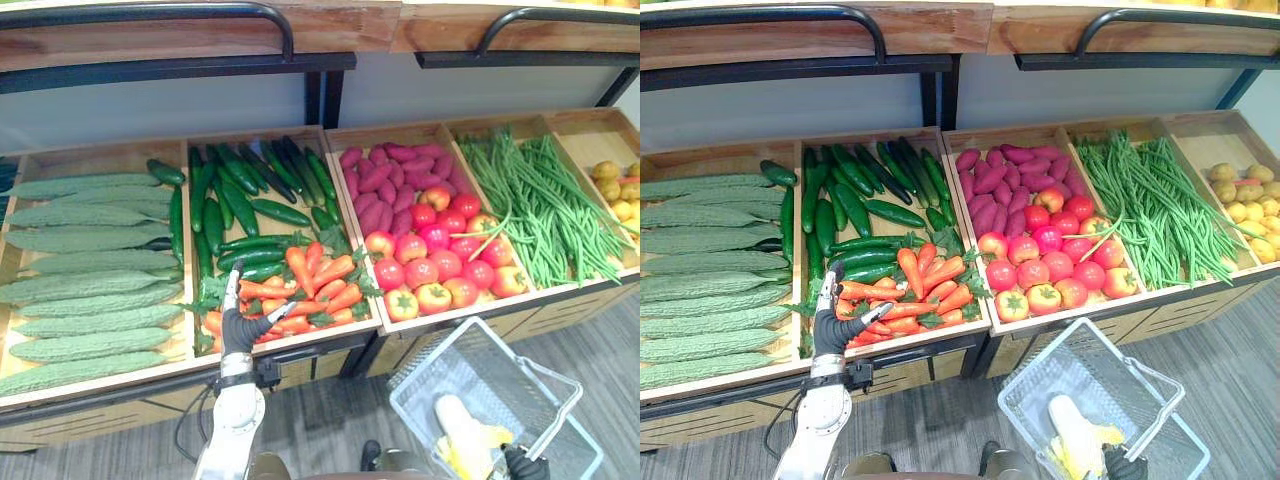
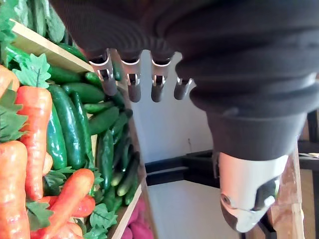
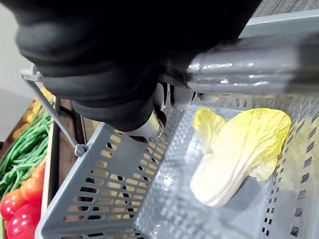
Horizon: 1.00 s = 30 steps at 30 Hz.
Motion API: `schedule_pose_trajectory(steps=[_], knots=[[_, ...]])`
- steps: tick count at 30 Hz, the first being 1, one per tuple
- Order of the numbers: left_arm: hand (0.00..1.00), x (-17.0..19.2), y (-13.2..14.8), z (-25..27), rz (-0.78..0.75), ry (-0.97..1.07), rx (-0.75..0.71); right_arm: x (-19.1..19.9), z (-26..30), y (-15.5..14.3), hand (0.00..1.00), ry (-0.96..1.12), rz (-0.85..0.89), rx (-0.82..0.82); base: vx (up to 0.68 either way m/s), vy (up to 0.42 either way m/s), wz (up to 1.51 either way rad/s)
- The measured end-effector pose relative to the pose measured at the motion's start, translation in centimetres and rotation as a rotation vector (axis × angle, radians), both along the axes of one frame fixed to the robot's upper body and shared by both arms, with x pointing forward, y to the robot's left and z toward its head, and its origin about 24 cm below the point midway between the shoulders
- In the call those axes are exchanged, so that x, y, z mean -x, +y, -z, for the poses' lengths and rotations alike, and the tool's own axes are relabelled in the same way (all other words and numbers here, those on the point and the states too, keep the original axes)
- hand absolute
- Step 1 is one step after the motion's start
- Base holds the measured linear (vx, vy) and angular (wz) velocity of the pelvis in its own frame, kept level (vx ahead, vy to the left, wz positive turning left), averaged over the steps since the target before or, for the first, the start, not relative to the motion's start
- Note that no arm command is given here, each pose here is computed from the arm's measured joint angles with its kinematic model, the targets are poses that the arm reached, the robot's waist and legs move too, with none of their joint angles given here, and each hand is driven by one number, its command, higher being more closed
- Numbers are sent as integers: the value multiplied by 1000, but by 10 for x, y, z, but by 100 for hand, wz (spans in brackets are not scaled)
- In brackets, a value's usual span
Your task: Pick vegetable in the basket
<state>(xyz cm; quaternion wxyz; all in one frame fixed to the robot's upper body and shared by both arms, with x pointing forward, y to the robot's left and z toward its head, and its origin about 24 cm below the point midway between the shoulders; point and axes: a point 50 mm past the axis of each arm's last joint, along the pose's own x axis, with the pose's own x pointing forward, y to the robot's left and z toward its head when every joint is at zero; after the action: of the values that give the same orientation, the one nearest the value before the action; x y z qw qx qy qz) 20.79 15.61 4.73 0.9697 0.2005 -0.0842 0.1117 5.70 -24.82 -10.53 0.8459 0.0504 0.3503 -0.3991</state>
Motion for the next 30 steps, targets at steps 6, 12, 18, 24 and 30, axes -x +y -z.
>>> schedule_pose_trajectory(steps=[6,12,18,24,30], knots=[[0,-23,13,8,49,52,-275,-5,0,-7,100,2,-44,11,41,-12,-3],[0,-27,45,29,102,211,-606,-30,-6,-14,100,-48,-141,34,-63,5,-21],[0,-19,64,45,148,326,-813,-44,-11,-19,100,-81,-185,58,-92,3,-12],[0,-18,72,57,162,395,-899,-52,-14,-17,100,-94,-210,70,3,1,-2],[0,-35,77,50,171,384,-1018,-71,-22,-22,100,-140,-228,98,55,11,-8]])
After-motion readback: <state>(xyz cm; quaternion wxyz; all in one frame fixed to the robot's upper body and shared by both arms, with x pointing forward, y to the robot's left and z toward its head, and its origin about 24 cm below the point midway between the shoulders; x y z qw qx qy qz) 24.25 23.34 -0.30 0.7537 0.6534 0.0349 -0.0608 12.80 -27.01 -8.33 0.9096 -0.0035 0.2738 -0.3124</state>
